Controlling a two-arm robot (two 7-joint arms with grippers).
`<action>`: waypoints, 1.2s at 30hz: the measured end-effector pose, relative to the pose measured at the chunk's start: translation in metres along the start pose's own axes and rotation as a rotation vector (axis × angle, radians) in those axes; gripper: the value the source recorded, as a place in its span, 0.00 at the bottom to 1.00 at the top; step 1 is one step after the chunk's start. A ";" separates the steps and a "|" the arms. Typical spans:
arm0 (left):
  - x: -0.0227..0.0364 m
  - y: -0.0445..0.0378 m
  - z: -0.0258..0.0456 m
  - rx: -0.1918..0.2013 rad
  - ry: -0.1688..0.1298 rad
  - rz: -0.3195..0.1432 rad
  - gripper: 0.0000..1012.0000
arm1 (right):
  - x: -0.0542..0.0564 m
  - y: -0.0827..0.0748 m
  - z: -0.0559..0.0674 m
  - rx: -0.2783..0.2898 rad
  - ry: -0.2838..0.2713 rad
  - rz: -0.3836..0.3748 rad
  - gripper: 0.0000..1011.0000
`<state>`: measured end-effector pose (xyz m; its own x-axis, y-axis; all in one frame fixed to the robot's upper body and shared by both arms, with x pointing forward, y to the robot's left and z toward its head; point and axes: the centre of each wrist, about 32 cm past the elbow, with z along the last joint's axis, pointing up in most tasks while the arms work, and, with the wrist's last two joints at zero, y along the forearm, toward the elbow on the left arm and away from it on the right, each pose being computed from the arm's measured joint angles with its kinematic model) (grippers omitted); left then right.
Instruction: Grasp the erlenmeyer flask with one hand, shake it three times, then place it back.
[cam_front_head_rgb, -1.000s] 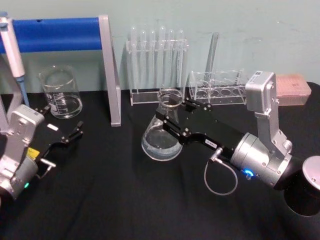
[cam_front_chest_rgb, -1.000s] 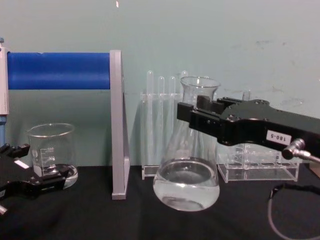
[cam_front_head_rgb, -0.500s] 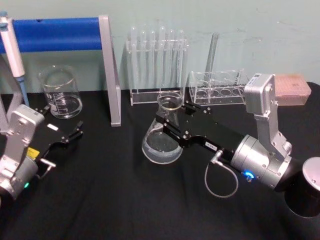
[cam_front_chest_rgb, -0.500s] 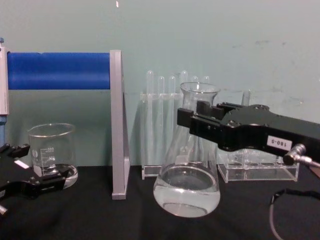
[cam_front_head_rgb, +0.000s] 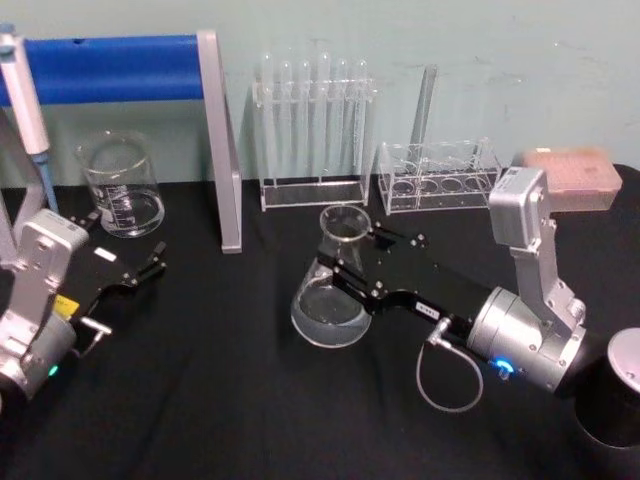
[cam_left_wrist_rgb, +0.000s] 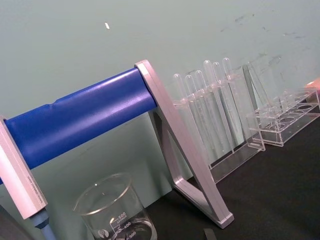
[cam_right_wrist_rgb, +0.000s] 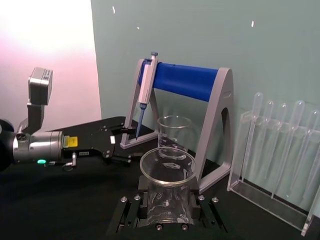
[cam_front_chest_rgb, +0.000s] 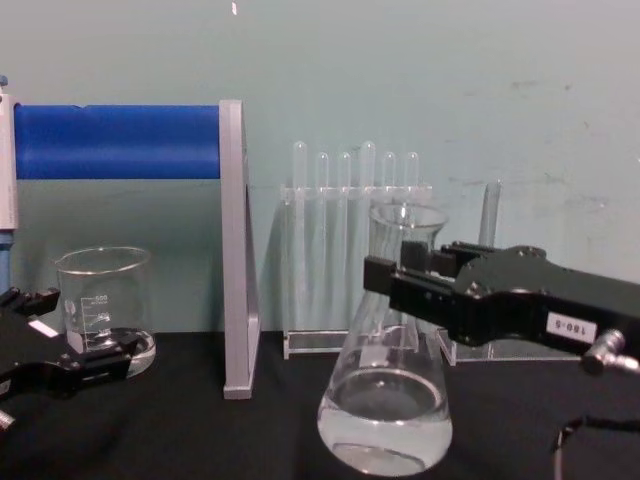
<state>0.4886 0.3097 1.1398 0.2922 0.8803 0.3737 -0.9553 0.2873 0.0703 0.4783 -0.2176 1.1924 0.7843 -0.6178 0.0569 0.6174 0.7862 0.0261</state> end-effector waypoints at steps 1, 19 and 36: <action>0.0000 0.0000 0.0000 0.000 0.000 0.000 0.99 | 0.000 0.000 -0.001 -0.002 0.000 0.001 0.44; 0.0000 0.0000 0.0000 0.000 0.000 0.000 0.99 | 0.006 0.001 -0.018 -0.045 0.003 0.047 0.44; 0.0000 0.0000 0.0000 0.000 0.000 0.000 0.99 | 0.018 0.006 -0.033 -0.076 0.013 0.086 0.44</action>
<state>0.4886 0.3097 1.1398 0.2923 0.8803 0.3737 -0.9552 0.2873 0.0703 0.4983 -0.2250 1.1602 0.8350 -0.5486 0.0423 0.5502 0.8333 -0.0542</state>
